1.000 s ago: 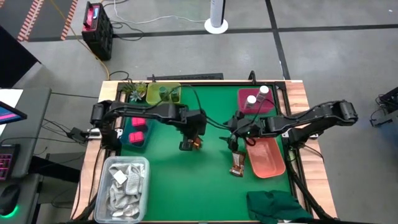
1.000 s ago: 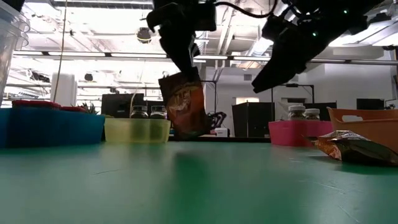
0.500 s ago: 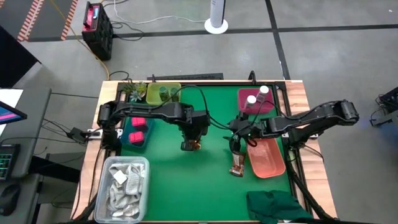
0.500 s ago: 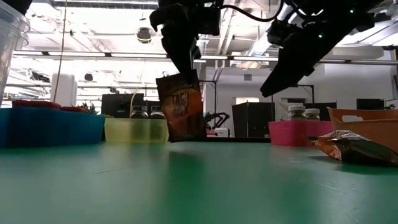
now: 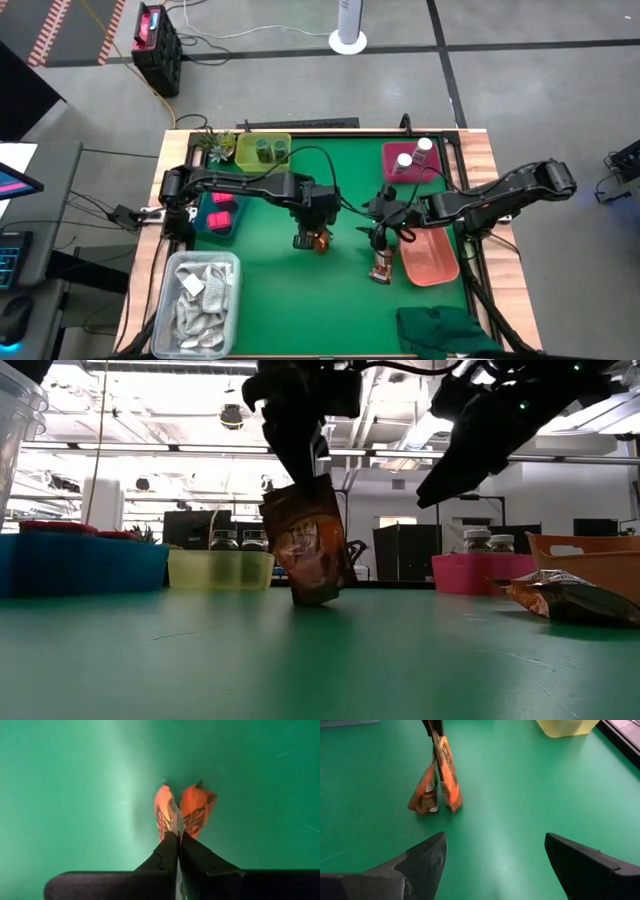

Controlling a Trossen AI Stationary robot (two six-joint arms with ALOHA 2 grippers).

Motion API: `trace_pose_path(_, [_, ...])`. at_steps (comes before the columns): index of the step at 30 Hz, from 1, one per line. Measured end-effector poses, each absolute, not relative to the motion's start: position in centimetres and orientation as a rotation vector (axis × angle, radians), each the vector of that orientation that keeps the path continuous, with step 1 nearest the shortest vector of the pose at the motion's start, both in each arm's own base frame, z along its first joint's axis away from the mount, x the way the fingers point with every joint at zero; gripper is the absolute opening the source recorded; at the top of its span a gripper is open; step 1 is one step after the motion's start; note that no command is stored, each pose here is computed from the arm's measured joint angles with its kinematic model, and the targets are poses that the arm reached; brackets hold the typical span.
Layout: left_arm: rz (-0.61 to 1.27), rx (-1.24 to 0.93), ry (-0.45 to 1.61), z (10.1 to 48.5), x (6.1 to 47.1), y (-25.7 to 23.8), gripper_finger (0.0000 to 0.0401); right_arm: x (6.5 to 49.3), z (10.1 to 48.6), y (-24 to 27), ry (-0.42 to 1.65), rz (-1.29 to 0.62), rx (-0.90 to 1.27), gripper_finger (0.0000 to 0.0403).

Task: Sort spices by type
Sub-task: Put the bottom left orange seasoning pack into the orange bin, then put the middle orange seasoning bag into the orange bin

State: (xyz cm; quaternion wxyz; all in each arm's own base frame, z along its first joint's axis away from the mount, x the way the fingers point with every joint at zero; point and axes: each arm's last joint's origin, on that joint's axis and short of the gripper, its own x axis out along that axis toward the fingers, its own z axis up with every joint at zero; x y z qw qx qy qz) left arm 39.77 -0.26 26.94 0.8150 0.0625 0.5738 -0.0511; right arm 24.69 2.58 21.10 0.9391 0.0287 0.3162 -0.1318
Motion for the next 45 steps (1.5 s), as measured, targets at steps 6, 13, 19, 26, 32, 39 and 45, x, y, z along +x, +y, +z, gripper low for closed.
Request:
trace_pose_path(6, [-0.122,0.141,1.214,26.9,39.9,-0.9,0.0016,24.7,21.1,2.6,0.643,-0.268,0.060,0.0360])
trace_pose_path(13, [-0.140,0.150,1.191,26.9,40.1,-1.3,0.0053,24.7,21.1,2.6,0.643,-0.270,0.060,0.0360])
trace_pose_path(19, [-0.140,0.151,1.203,27.1,39.9,-1.2,0.0069,24.7,21.1,2.6,0.642,-0.271,0.063,0.0360])
trace_pose_path(26, [-0.139,0.151,1.193,28.1,39.9,-1.2,0.0070,24.7,21.2,2.5,0.640,-0.272,0.064,0.0360])
trace_pose_path(32, [-0.138,0.152,1.181,28.5,40.0,-1.2,0.0070,24.7,21.2,2.5,0.641,-0.272,0.064,0.0360])
trace_pose_path(39, [-0.139,0.151,1.201,28.5,39.8,-1.2,0.0070,24.7,21.2,2.6,0.642,-0.269,0.063,0.0360])
trace_pose_path(45, [-0.129,0.162,1.209,28.8,39.5,-1.1,0.0070,25.4,21.8,4.2,0.539,-0.184,0.004,0.0360])
